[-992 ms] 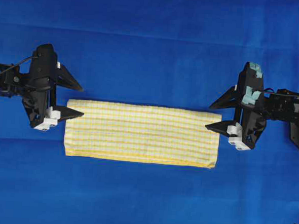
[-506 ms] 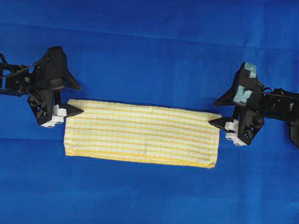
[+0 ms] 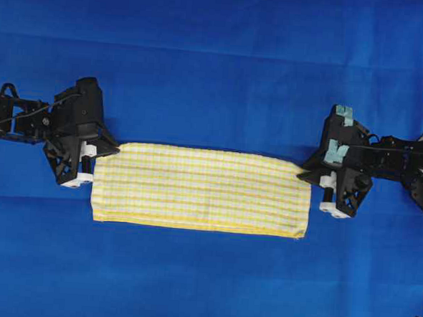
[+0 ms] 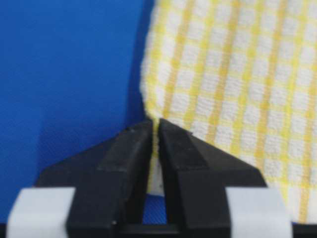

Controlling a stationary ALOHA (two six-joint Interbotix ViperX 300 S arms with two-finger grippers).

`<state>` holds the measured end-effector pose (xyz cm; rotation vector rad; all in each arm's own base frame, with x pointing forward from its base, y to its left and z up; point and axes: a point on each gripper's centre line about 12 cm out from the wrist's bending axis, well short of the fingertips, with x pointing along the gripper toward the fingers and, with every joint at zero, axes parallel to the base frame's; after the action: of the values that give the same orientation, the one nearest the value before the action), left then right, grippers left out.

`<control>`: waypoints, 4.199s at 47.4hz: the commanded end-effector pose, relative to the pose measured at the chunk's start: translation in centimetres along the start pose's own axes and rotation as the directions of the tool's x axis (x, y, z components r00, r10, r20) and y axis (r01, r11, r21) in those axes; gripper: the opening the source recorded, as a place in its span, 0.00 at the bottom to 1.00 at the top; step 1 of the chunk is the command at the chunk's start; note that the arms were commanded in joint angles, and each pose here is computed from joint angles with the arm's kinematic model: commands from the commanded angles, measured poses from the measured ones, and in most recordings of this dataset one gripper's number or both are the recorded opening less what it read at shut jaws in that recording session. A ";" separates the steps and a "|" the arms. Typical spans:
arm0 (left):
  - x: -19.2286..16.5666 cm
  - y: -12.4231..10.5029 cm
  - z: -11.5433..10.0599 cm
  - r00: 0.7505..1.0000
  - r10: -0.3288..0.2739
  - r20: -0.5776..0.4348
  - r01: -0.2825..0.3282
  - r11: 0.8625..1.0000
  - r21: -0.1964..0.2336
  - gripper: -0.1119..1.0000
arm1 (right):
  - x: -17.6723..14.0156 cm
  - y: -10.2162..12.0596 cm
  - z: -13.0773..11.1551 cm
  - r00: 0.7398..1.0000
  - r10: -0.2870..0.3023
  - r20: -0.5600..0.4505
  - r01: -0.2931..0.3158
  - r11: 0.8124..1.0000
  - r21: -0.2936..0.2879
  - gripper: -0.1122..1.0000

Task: Fold the yellow towel.
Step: 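Grasp the folded towel's left and right ends with both grippers and lift, then rotate the lifted towel strip to vertical, right gripper at top, left at bottom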

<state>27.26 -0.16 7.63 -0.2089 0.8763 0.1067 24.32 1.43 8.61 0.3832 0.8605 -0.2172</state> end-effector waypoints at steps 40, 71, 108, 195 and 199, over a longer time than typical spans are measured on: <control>-8.7 -1.5 6.9 0.980 -0.061 0.192 0.059 0.998 0.014 0.13 | -6.9 1.7 5.7 0.960 0.163 0.228 -0.163 0.986 -0.022 0.14; -11.7 -5.8 7.7 0.892 -0.235 0.385 0.203 0.972 0.122 0.13 | -6.9 -2.8 11.2 0.957 0.003 0.291 -0.008 1.000 0.019 0.14; -4.5 -14.3 12.6 0.844 -0.363 0.394 0.294 0.929 0.225 0.13 | -5.8 -12.2 19.8 0.892 -0.261 0.370 0.225 0.965 0.138 0.14; 2.2 -13.8 13.9 0.856 -0.282 0.434 0.271 0.959 0.087 0.14 | 2.1 -14.0 26.3 0.923 -0.247 0.296 0.252 0.967 0.022 0.14; 2.2 -13.7 13.6 0.860 -0.279 0.428 0.269 0.959 0.087 0.16 | 2.6 -13.9 26.4 0.928 -0.242 0.283 0.248 0.969 0.016 0.14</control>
<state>41.63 -9.04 14.51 -0.2726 0.4338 -0.0805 38.99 -21.50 17.18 0.2307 0.6673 -0.4761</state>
